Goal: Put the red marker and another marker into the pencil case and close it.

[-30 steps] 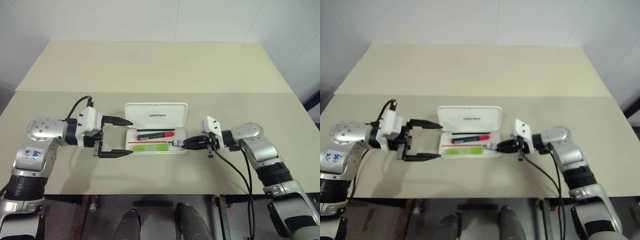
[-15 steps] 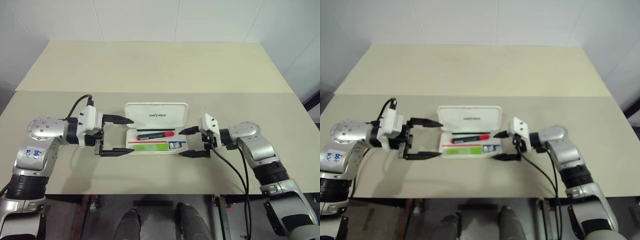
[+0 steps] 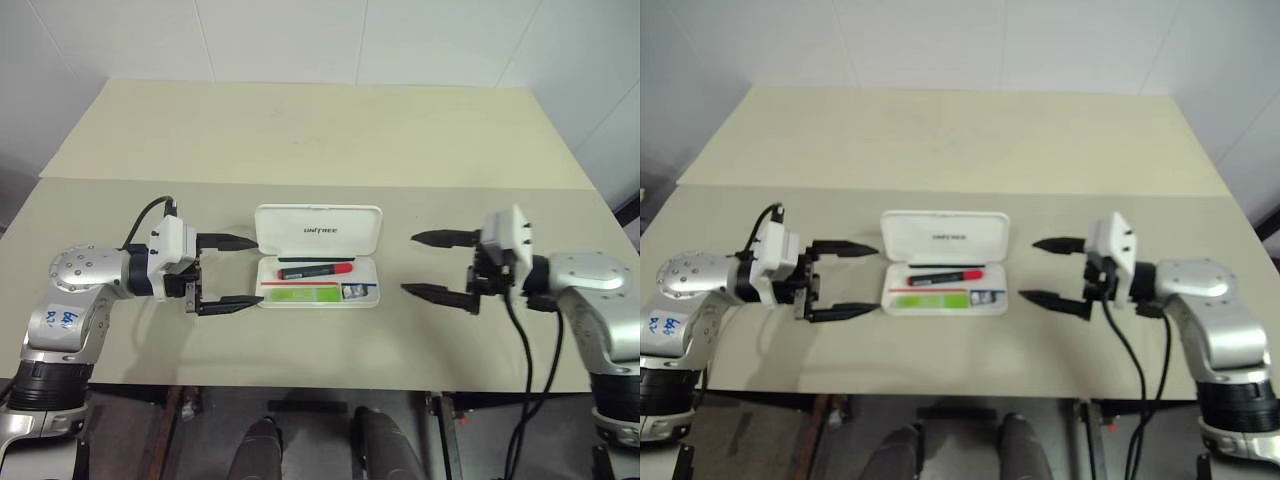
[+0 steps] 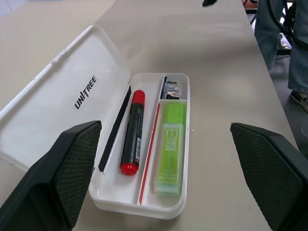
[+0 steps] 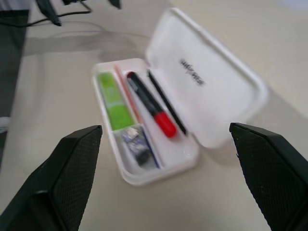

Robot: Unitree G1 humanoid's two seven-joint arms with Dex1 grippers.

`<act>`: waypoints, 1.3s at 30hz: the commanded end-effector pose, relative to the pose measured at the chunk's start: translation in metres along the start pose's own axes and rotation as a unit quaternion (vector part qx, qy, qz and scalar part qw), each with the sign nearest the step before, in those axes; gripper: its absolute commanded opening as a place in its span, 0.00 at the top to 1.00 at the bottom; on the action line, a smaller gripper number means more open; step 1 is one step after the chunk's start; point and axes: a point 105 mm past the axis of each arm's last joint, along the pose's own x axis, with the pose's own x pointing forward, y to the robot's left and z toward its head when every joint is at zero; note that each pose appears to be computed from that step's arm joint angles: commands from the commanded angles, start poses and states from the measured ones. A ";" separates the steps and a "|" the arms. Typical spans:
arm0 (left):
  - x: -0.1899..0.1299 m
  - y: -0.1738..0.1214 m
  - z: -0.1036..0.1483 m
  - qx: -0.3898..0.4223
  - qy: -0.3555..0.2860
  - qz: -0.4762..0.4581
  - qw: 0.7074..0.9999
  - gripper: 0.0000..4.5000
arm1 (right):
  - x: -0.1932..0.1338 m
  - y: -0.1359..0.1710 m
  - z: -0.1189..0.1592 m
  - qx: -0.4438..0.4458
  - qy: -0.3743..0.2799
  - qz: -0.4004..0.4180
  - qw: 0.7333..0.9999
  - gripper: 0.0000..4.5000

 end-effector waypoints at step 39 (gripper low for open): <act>-0.031 0.105 -0.033 -0.146 -0.019 0.359 0.922 0.99 | 0.000 -0.015 0.029 -0.064 -0.041 -0.076 0.994 0.00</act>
